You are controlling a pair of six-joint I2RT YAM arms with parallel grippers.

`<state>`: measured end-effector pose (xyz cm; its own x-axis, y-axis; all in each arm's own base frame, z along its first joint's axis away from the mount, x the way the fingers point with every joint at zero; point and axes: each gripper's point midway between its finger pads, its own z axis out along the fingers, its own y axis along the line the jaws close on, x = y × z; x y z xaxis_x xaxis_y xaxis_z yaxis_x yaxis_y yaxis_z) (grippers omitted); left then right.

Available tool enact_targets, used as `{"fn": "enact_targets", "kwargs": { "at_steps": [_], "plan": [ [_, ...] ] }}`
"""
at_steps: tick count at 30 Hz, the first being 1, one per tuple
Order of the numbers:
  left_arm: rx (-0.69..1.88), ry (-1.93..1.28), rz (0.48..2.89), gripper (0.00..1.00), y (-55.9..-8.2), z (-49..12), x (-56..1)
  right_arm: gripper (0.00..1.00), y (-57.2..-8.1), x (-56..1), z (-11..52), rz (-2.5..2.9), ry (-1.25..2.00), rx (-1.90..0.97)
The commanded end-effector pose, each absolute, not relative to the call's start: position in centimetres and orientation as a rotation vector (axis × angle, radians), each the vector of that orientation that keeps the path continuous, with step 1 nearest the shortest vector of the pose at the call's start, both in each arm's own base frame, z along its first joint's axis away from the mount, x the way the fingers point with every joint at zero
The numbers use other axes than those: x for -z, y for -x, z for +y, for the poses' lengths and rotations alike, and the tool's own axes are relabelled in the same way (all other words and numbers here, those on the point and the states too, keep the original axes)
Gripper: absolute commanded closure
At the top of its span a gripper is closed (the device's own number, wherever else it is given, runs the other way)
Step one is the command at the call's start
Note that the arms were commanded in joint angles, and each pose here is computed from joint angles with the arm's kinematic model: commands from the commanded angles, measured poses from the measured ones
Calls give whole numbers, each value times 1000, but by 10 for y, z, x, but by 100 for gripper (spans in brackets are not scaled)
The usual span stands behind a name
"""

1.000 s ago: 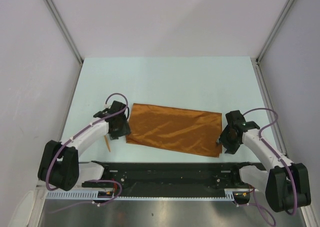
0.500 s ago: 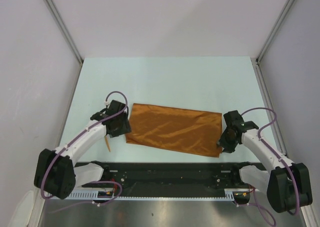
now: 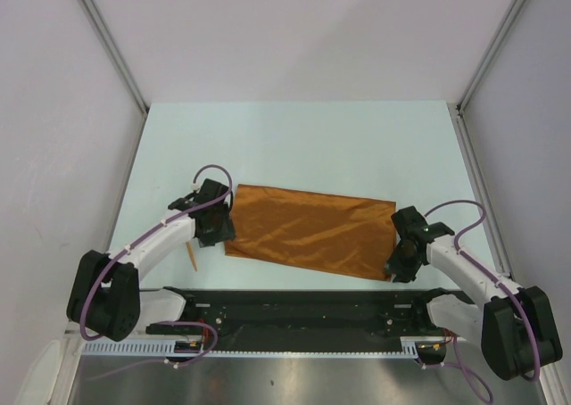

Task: Fold the napkin into a case and place the utensils inside
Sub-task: Smooth out the rectangle-folded napkin at the center of the board.

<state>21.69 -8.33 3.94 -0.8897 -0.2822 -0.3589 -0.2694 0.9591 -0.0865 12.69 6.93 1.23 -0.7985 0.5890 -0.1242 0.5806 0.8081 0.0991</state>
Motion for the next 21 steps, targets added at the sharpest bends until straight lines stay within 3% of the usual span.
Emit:
{"fn": "enact_targets", "kwargs": {
  "at_steps": [1,10,17,21],
  "plan": [
    [36,423,2703,44,-221,-80,-43,73,-130,-11,68,2817,-961,-69],
    [-29,415,2755,48,-217,-76,-30,99,-134,-15,68,2797,-958,-80],
    [23,425,2782,54,-209,-84,-20,100,-136,-17,68,2785,-958,-84],
    [48,423,2774,64,-215,-89,-19,100,-141,-22,67,2767,-948,-82]
  ]
}}
